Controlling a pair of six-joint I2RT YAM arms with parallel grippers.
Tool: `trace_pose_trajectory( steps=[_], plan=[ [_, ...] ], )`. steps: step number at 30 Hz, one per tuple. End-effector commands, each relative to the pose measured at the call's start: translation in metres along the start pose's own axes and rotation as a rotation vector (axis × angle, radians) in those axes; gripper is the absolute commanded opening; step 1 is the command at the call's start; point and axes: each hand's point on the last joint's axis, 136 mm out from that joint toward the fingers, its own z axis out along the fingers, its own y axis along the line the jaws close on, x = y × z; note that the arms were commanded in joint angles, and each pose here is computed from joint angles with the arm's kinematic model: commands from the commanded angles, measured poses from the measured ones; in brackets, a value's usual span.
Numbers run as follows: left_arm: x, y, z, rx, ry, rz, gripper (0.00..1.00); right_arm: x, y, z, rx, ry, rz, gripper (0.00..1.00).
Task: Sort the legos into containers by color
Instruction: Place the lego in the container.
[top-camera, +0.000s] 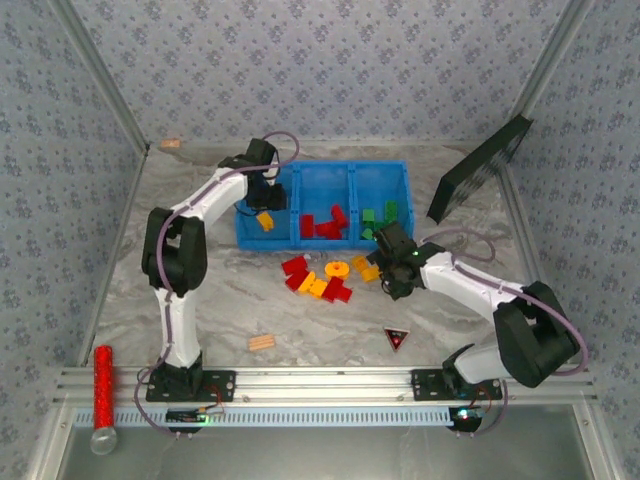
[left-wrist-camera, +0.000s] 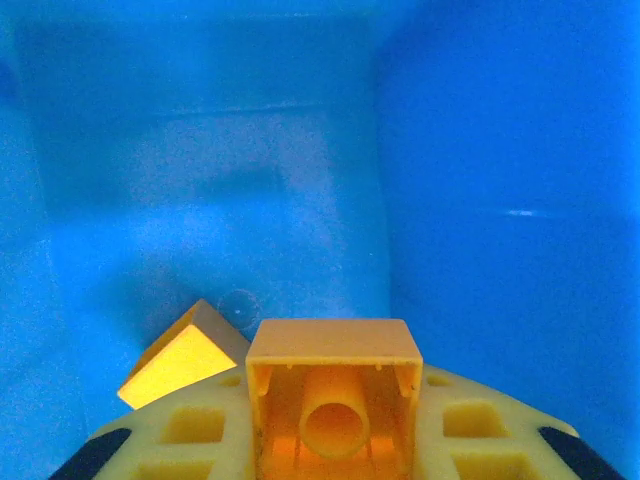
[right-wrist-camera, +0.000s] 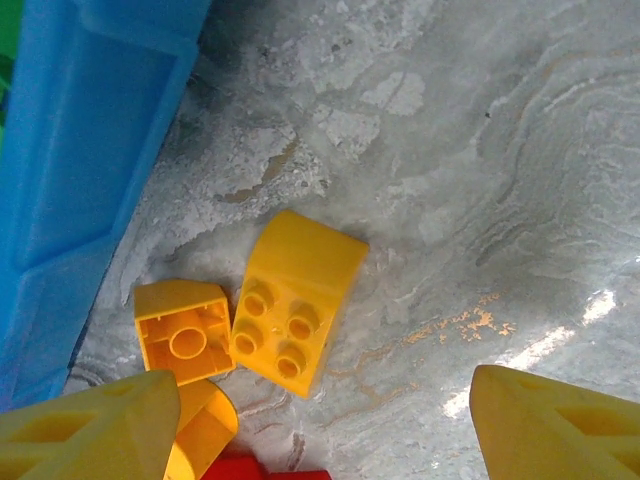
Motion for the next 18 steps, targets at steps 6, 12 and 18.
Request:
trace_pose_trajectory(
  steps=[6, 12, 18],
  plan=[
    [0.004, 0.007, 0.008, 0.003, 0.043, -0.032, 0.41, -0.004, 0.001, 0.012, 0.032, -0.025, 0.063, 0.74],
    [0.001, 0.006, 0.002, 0.006, 0.031, -0.020, 0.49, -0.002, 0.012, 0.028, 0.025, 0.029, 0.058, 0.71],
    [0.001, 0.004, -0.007, 0.011, 0.019, -0.013, 0.50, 0.001, 0.021, 0.038, 0.041, 0.049, 0.042, 0.71]
  ],
)
